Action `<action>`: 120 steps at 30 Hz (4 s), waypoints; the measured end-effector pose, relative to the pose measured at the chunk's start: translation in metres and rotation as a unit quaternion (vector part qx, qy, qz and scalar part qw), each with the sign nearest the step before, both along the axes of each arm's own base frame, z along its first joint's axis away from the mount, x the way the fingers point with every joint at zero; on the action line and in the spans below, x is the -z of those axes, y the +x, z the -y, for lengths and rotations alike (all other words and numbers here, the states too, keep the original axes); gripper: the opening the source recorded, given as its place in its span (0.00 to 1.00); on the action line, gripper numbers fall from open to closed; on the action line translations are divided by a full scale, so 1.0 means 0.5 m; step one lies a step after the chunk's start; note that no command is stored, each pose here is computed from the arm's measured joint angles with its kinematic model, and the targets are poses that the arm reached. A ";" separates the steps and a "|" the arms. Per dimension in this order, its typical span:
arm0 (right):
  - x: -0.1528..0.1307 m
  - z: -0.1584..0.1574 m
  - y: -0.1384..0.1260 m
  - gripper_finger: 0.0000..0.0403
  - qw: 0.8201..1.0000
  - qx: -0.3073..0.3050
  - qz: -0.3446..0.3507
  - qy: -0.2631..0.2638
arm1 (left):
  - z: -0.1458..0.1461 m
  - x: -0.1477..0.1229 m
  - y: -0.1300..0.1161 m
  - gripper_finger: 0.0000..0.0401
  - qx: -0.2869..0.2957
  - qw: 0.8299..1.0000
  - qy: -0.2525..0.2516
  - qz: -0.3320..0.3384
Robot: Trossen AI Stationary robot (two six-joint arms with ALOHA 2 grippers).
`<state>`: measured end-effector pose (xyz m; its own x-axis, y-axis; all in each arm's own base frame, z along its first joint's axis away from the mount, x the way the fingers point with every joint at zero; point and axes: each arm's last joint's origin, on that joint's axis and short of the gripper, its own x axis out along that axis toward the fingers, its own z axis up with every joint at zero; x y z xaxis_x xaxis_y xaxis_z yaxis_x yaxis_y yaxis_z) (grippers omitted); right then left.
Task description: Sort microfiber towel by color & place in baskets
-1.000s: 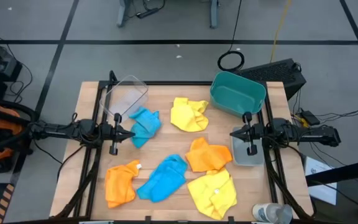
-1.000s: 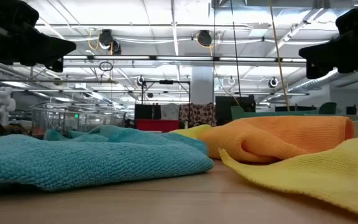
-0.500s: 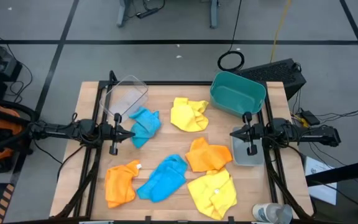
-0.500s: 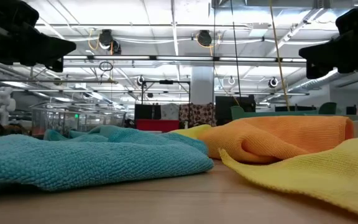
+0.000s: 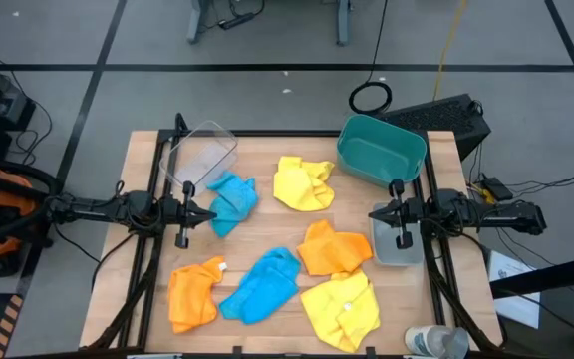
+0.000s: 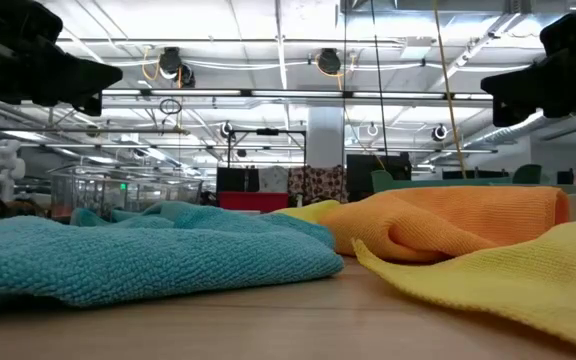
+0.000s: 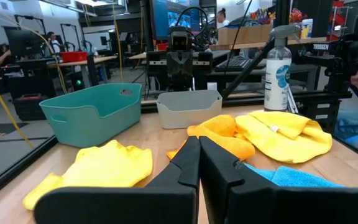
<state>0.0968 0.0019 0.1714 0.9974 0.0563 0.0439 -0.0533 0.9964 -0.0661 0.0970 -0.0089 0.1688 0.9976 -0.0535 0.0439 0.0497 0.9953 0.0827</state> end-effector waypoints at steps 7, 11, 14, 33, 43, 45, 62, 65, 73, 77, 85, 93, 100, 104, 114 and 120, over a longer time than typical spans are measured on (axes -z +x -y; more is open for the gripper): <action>0.000 0.000 0.000 0.00 1.000 0.000 0.000 0.000 | 0.000 0.000 0.000 0.02 0.000 1.000 0.000 0.000; 0.000 0.000 0.000 0.00 1.000 0.000 0.000 0.000 | 0.000 0.000 0.000 0.02 0.000 1.000 0.000 0.000; 0.000 0.000 0.000 0.00 1.000 0.000 0.000 0.000 | 0.000 0.000 0.000 0.02 0.000 1.000 0.000 0.000; 0.000 0.000 0.000 0.00 1.000 0.000 0.000 0.000 | 0.000 0.000 0.000 0.02 0.000 1.000 0.000 0.000; 0.000 0.000 0.000 0.00 1.000 0.000 0.000 0.000 | 0.000 0.000 0.000 0.02 0.000 1.000 0.000 0.000; 0.000 0.000 0.000 0.00 1.000 0.000 0.000 0.000 | 0.000 0.000 0.000 0.02 0.000 1.000 0.000 0.000; 0.002 0.002 0.000 0.00 1.000 0.015 -0.006 0.001 | 0.000 0.000 0.000 0.02 0.000 1.000 0.000 0.000; 0.002 0.002 0.000 0.00 1.000 0.015 -0.006 0.003 | 0.000 0.000 0.000 0.02 0.000 1.000 0.000 -0.001; -0.017 0.002 -0.002 0.00 0.998 0.011 0.027 0.054 | 0.000 0.000 0.000 0.02 -0.003 1.000 0.000 -0.001; -0.055 0.004 -0.010 0.00 0.995 0.030 0.073 0.053 | 0.000 0.000 0.000 0.02 -0.004 1.000 0.000 -0.001; -0.144 0.014 -0.017 0.00 0.989 0.112 0.086 0.050 | 0.000 0.001 0.000 0.02 -0.004 1.000 0.000 -0.002; -0.273 0.014 0.005 0.00 0.989 0.113 0.080 0.057 | 0.000 0.001 0.000 0.02 -0.004 1.000 0.000 -0.002; -0.362 0.013 0.044 0.00 0.992 0.116 0.024 0.040 | 0.000 0.001 0.000 0.02 -0.004 1.000 0.000 -0.001; -0.356 0.013 0.071 0.00 0.993 0.116 -0.010 0.020 | -0.002 0.001 0.000 0.02 -0.018 1.000 0.000 -0.001; -0.307 0.013 0.135 0.00 0.987 0.116 -0.113 0.006 | -0.008 -0.001 0.000 0.02 -0.069 0.998 -0.003 0.002; -0.266 0.013 0.166 0.00 0.974 0.117 -0.195 0.004 | -0.008 -0.001 0.000 0.02 -0.070 0.998 -0.003 0.002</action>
